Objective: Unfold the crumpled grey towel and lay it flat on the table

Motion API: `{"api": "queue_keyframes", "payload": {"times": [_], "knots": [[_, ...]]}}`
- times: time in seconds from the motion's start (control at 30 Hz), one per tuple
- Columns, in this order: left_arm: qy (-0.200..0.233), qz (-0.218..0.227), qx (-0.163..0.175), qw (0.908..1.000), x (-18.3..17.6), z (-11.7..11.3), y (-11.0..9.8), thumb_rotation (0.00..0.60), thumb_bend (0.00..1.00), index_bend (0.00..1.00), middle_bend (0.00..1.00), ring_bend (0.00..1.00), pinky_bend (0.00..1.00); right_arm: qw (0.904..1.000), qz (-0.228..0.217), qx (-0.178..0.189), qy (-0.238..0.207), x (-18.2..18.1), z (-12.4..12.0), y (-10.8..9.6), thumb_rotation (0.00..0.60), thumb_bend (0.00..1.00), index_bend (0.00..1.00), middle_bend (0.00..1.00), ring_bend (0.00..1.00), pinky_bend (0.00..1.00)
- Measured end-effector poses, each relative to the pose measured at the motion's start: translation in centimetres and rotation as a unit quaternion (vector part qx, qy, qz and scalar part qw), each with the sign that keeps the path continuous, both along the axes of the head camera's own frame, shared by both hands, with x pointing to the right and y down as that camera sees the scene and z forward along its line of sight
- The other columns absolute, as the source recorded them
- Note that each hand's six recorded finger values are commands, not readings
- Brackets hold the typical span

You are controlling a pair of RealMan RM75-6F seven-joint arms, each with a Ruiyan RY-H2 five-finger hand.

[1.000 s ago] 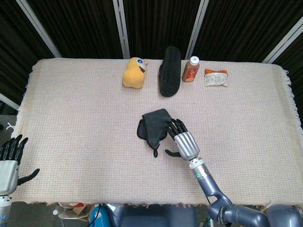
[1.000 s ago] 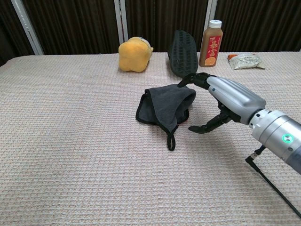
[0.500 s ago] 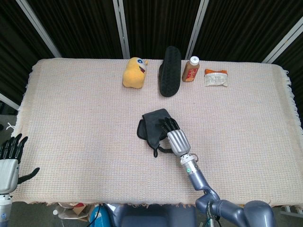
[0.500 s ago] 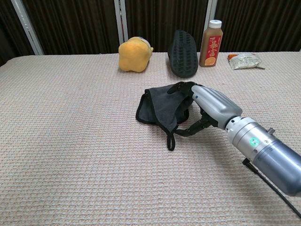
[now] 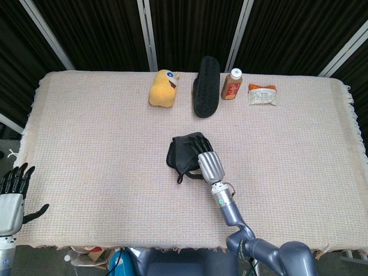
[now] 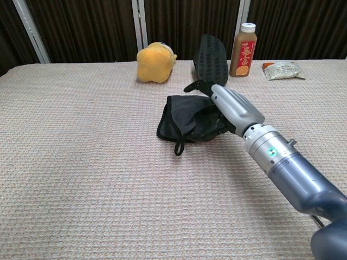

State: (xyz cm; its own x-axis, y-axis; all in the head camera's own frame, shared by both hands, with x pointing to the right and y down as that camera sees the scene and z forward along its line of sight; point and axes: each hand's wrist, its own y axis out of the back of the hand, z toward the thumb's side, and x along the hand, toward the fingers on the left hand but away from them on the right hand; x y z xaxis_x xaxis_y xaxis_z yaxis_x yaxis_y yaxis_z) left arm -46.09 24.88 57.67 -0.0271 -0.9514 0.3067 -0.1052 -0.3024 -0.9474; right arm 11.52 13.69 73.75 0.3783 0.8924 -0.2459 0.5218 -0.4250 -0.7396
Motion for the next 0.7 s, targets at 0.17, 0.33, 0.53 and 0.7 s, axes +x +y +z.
{"api": "queue_keyframes", "payload": {"times": [0.17,0.33,0.53,0.7], "knots": [[0.001,0.001,-0.001,1.0000,0.1,0.0,0.1,0.600,0.00,0.00,0.00,0.00,0.05,0.9996,0.013,0.021,-0.016,0.0,-1.4,-0.9,0.600,0.18,0.20,0.14,0.03,0.05],[0.004,0.005,-0.001,1.0000,0.3,0.0,0.2,0.600,0.00,0.00,0.00,0.00,0.05,0.9990,0.025,0.027,-0.027,0.5,-2.4,-1.5,0.600,0.18,0.24,0.14,0.03,0.05],[0.007,0.010,-0.004,0.9999,0.6,0.0,0.4,0.600,0.00,0.00,0.00,0.00,0.05,0.9974,0.045,0.025,-0.049,1.0,-3.6,-2.0,0.600,0.18,0.30,0.14,0.04,0.05],[0.008,0.013,-0.004,0.9999,0.8,-0.1,0.5,0.600,0.00,0.00,0.00,0.00,0.05,0.9962,0.065,0.016,-0.055,1.8,-4.2,-2.2,0.600,0.19,0.42,0.15,0.05,0.05]]}}
